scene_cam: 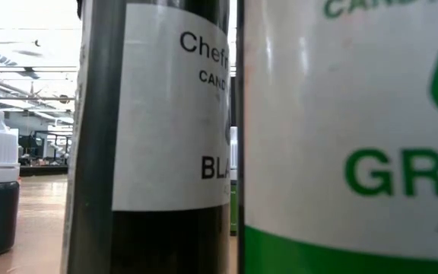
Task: Pick & Place food coloring
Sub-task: Put the large black food coloring bottle into the gray bin
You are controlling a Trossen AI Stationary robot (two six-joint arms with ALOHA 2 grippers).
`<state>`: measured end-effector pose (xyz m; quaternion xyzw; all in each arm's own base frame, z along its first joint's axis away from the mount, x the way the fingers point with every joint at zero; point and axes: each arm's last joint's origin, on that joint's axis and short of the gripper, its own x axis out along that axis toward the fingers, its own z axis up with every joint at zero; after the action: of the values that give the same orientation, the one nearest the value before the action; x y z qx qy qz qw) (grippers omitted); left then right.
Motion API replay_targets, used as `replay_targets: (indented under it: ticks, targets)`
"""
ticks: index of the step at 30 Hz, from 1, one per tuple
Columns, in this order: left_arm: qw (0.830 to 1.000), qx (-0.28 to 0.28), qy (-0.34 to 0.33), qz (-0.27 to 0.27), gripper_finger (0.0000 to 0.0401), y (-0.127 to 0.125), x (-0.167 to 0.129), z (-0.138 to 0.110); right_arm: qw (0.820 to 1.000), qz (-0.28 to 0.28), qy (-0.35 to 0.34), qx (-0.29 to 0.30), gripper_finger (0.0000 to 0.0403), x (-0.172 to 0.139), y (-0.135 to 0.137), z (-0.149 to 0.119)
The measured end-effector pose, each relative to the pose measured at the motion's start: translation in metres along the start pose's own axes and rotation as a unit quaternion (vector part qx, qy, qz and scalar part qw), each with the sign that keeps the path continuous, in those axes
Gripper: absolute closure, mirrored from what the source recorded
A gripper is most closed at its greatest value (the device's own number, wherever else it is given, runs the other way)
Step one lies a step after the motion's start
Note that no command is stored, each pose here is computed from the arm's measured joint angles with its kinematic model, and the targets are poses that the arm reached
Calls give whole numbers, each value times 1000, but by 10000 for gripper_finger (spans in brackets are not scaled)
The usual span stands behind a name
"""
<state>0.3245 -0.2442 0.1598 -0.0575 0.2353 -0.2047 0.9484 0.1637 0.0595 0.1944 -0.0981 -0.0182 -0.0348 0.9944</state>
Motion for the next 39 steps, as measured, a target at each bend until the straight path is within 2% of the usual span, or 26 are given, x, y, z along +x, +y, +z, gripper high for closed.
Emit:
replay_targets:
  ticks: [5,16,22,27,36,39]
  targets:
    - [1000,11,-15,3,132,-1,6,-5,1000,0,1,-1,403,0,0,0]
    - [1000,19,-6,8,132,-1,6,-7,1000,1,3,-2,403,0,0,-1]
    - [999,26,-9,35,136,1,6,-8,1000,1,3,-2,403,0,0,-1]
    - [999,25,3,45,168,3,6,-10,1000,1,3,-2,403,0,0,-1]
    - [998,29,0,50,263,3,6,-10,1000,1,4,-1,403,0,0,-1]
    - [998,35,1,51,280,3,5,-8,1000,1,7,5,403,0,0,-2]
